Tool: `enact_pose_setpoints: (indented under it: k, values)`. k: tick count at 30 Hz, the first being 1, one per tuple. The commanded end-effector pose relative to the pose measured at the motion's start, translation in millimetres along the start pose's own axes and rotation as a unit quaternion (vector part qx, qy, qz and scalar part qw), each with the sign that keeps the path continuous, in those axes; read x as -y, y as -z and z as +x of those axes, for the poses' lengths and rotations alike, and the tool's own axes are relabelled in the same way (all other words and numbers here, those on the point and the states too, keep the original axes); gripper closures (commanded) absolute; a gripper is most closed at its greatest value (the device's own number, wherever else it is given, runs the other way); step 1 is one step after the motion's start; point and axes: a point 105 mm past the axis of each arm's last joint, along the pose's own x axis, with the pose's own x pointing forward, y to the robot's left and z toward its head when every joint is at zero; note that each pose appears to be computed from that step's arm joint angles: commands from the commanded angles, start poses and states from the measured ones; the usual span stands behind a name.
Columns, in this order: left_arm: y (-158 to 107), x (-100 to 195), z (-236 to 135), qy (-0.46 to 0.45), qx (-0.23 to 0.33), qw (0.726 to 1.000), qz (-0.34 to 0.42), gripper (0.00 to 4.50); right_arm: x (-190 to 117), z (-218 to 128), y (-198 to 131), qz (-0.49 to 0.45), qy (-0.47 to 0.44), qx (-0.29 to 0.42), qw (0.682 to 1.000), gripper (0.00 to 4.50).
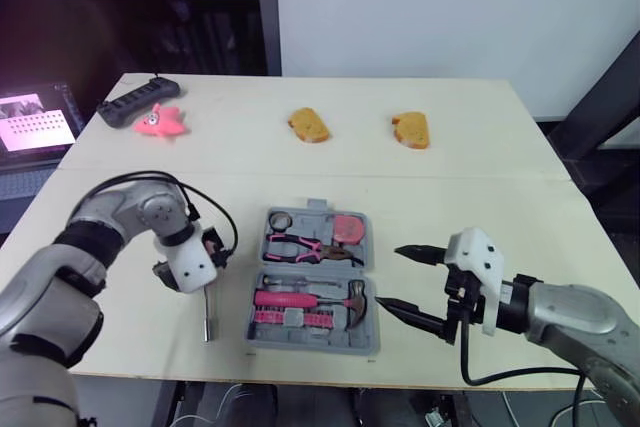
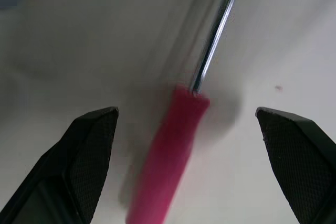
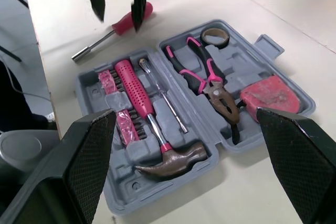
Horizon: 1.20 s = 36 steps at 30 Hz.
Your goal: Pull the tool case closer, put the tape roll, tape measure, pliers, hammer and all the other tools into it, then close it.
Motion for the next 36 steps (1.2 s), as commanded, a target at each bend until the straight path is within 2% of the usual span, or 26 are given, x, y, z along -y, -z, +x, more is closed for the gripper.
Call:
enact_pose_setpoints:
  k: [1, 2, 7, 8, 14, 20, 22, 25, 27, 29, 30, 31, 32, 33, 35, 36]
  values:
    - [4.4, 3.9, 3.0, 0.004, -0.015, 1.000, 0.009, 0.99, -2.5, -1.7, -9.6, -0.013, 0.004, 0.014, 1.000, 0.00]
    - [5.3, 4.5, 3.4, 0.005, -0.018, 1.000, 0.010, 1.35, -2.1, -1.7, -9.6, -0.013, 0.005, 0.014, 1.000, 0.00]
    - [8.2, 8.9, 4.3, 0.002, -0.024, 0.999, 0.021, 3.89, -0.5, -1.9, -9.6, -0.012, 0.007, 0.012, 1.000, 0.00]
    - [7.3, 8.4, 3.1, -0.005, -0.021, 0.999, 0.028, 4.19, 0.3, -1.9, -9.1, -0.012, 0.008, 0.011, 1.000, 0.00]
    - [-1.2, 13.0, -21.1, -0.062, 0.010, 0.996, 0.066, 4.18, 3.4, -0.9, -7.7, -0.011, 0.005, 0.009, 1.000, 0.00]
    - [-11.5, 30.1, -58.5, -0.134, 0.048, 0.989, 0.047, 4.18, 4.3, 0.7, -5.3, -0.008, -0.005, 0.008, 1.000, 0.00]
    - [-16.3, 27.1, -73.1, -0.192, 0.084, 0.978, 0.006, 4.18, 4.8, 1.6, -5.2, -0.009, -0.007, 0.009, 1.000, 0.00]
    - [-13.0, 23.9, -83.0, -0.283, 0.129, 0.943, -0.117, 4.18, 5.9, 1.8, -5.1, -0.009, -0.008, 0.010, 1.000, 0.00]
    - [-11.3, 23.1, -83.6, -0.327, 0.157, 0.901, -0.239, 4.18, 6.5, 2.6, -5.5, -0.009, -0.009, 0.010, 1.000, 0.00]
    - [-12.8, 24.4, -81.4, -0.349, 0.181, 0.842, -0.370, 4.18, 5.9, 3.2, -6.5, -0.010, -0.012, 0.011, 1.000, 0.00]
    - [-15.8, 24.7, -80.0, -0.351, 0.188, 0.819, -0.412, 4.18, 5.7, 3.4, -6.8, -0.011, -0.013, 0.012, 1.000, 0.00]
    - [-16.6, 25.7, -77.8, -0.354, 0.201, 0.769, -0.494, 4.18, 6.0, 3.9, -6.8, -0.010, -0.015, 0.011, 1.000, 0.00]
    - [-19.9, 28.2, -74.0, -0.346, 0.206, 0.734, -0.547, 4.18, 6.3, 3.9, -6.4, -0.010, -0.016, 0.010, 1.000, 0.00]
    - [-16.1, 29.4, -72.3, -0.355, 0.204, 0.681, -0.607, 4.18, 7.0, 4.2, -6.1, -0.010, -0.017, 0.009, 1.000, 0.00]
    - [-11.3, 32.8, -70.1, -0.359, 0.196, 0.598, -0.690, 4.18, 7.9, 4.5, -5.7, -0.011, -0.018, 0.008, 1.000, 0.00]
    - [-10.4, 34.3, -68.8, -0.355, 0.193, 0.566, -0.718, 4.18, 8.1, 4.6, -5.7, -0.011, -0.019, 0.008, 1.000, 0.00]
